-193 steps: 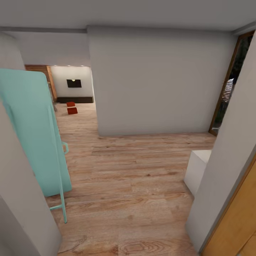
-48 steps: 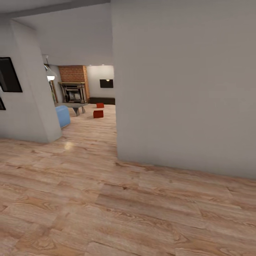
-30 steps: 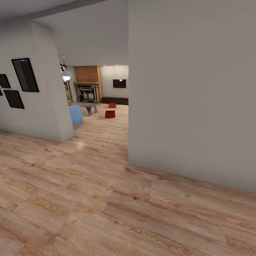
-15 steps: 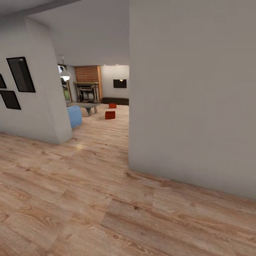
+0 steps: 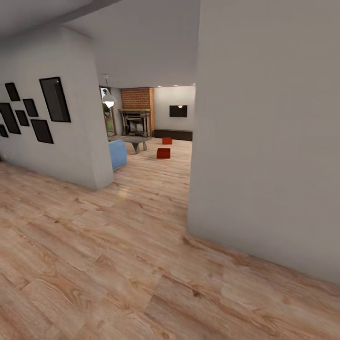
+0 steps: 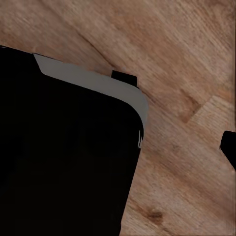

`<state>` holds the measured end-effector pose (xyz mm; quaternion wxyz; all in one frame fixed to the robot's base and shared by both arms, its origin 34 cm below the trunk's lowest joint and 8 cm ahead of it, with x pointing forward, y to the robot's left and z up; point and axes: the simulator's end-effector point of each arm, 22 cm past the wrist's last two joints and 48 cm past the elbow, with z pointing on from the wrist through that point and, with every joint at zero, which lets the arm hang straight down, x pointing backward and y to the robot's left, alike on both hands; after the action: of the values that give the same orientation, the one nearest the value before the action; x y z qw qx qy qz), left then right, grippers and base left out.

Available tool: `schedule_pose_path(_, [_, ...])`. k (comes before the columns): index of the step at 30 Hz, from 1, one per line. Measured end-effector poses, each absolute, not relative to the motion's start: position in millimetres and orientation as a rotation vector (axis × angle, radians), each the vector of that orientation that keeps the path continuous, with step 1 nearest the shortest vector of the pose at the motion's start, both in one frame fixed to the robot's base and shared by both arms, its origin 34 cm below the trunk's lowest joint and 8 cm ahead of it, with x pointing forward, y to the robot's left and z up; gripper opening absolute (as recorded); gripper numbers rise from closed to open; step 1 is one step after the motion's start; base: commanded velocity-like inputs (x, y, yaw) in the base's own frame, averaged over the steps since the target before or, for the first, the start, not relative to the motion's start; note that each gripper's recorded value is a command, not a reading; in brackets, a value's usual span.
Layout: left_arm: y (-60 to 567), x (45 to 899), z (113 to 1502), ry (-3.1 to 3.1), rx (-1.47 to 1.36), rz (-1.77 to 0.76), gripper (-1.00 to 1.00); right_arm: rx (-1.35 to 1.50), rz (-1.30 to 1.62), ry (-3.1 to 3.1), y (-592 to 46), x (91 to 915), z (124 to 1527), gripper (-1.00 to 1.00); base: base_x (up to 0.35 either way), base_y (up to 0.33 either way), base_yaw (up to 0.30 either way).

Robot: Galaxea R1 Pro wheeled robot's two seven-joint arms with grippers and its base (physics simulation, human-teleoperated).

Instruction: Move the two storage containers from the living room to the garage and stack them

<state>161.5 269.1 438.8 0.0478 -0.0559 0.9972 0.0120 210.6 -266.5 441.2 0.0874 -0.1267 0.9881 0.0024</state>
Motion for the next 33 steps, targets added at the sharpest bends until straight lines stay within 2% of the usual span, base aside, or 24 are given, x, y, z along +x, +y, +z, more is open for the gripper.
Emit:
schedule_pose_path(8, [269.1, 161.5, 438.8, 3.041, -0.17, 0.037, 1.0, -0.377, 0.007, 2.943, -266.5, 210.6, 441.2, 1.0, 0.321, 0.0, 0.232])
schedule_pose_path(33, [269.0, 161.6, 438.8, 3.041, -0.17, 0.037, 1.0, -0.376, 0.007, 2.943, -266.6, 210.6, 441.2, 1.0, 0.321, 0.0, 0.007])
